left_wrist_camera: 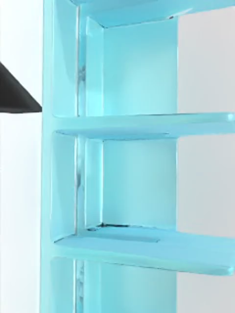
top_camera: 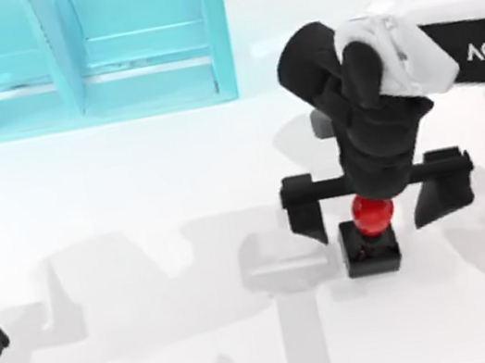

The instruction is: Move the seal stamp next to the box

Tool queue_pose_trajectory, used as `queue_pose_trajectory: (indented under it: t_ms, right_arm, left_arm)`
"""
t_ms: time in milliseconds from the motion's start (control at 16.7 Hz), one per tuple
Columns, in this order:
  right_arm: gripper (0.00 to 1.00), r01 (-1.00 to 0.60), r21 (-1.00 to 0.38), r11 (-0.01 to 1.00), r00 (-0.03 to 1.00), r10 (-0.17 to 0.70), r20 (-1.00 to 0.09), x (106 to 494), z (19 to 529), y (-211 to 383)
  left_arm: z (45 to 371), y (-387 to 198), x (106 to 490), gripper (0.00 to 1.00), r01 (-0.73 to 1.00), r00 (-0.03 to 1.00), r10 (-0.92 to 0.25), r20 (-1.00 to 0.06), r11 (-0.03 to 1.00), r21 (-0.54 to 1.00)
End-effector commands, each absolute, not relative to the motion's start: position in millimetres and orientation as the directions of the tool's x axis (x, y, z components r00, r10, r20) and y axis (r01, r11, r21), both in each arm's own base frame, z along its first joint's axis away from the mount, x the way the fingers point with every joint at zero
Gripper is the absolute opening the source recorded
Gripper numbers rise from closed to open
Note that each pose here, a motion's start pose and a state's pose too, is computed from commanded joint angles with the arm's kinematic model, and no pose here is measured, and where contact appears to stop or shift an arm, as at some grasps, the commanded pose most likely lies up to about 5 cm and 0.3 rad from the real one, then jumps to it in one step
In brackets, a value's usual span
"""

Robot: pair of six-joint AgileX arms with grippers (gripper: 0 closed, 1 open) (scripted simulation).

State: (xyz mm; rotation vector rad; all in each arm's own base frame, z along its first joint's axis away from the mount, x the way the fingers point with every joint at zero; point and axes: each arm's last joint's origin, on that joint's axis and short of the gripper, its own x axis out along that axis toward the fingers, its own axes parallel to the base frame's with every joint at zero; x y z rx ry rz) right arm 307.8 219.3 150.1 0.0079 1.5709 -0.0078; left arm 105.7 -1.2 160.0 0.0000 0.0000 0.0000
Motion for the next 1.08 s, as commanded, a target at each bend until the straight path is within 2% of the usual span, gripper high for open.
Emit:
queue_pose_trajectory:
  t_ms: [60,840,1080]
  right_arm:
    - [1.0,0.01,0.0,1.0,0.0,0.0,-1.0,307.8,150.1,219.3]
    - [0.02,0.01,0.0,1.0,0.0,0.0,-1.0,307.8,150.1,219.3]
    - [0.0,0.01,0.0,1.0,0.0,0.0,-1.0,307.8,150.1,219.3]
  left_arm:
    - [160.0,-1.2,105.7,1.0,0.0,1.0,0.0,0.0,1.0,0.0]
    - [160.0,-1.2,105.7,1.0,0.0,1.0,0.0,0.0,1.0,0.0]
    - [160.0,-1.2,105.7,1.0,0.0,1.0,0.0,0.0,1.0,0.0]
